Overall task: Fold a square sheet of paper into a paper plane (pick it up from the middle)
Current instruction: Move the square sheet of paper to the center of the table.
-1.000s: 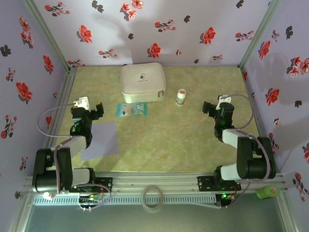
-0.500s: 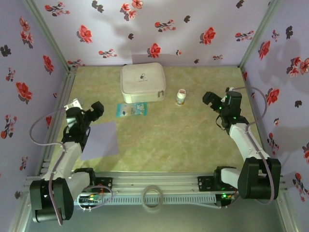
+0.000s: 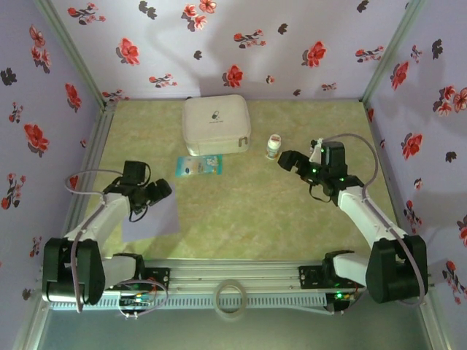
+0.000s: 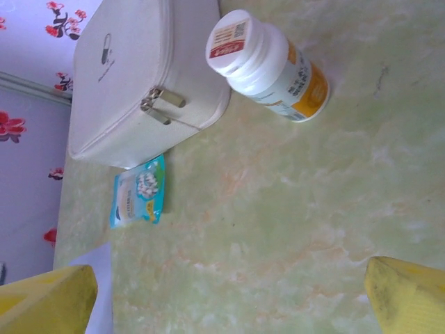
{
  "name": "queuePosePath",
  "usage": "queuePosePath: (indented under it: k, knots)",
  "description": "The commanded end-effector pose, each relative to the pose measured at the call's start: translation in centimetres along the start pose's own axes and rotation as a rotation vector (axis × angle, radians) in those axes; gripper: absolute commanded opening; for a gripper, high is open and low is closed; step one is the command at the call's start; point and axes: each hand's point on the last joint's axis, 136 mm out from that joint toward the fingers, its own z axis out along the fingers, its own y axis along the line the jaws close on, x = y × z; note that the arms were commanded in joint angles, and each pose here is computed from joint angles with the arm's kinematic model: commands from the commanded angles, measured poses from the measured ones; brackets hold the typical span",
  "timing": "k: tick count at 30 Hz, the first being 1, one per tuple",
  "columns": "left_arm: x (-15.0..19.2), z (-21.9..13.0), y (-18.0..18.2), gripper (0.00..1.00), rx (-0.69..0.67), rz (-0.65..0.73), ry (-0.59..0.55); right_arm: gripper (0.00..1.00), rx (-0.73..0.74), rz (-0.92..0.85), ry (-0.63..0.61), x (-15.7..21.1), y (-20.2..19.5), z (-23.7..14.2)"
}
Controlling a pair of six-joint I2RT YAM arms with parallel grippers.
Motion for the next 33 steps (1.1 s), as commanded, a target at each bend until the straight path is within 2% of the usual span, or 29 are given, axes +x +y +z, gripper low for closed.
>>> queuePosePath:
  k: [1, 8, 15, 21, 26, 28, 30, 33]
  knots:
    - [0.9, 0.2, 1.0, 0.90, -0.099, 0.028, 0.051, 0.99, -0.106, -0.061, 0.018, 0.1, 3.8, -0.9]
    - [2.2, 1.8, 0.1, 0.92, -0.125, 0.091, 0.110, 0.99, -0.164, -0.124, 0.060, 1.9, 6.2, -0.5]
    - [4.8, 2.8, -1.7, 0.94, -0.134, 0.158, 0.165, 0.99, -0.144, -0.128, 0.084, 3.2, 6.2, 0.2]
    - [8.0, 2.3, -5.9, 0.94, -0.057, 0.195, 0.177, 0.99, -0.114, -0.106, 0.104, 4.3, 5.0, 0.5]
    - [9.3, 1.4, -12.5, 0.95, 0.094, 0.186, 0.128, 0.99, -0.094, -0.084, 0.127, 5.3, 4.2, 1.0]
    - [9.1, 0.7, -15.1, 0.95, 0.142, 0.227, 0.102, 0.99, -0.095, -0.077, 0.139, 5.7, 4.2, 1.2]
    - [8.2, -0.5, -16.2, 0.95, 0.115, 0.289, 0.052, 0.99, -0.099, -0.075, 0.155, 6.3, 4.2, 1.3]
    - [6.5, -2.0, -13.4, 0.96, -0.060, 0.366, -0.031, 0.99, -0.102, -0.077, 0.175, 7.1, 4.4, 1.7]
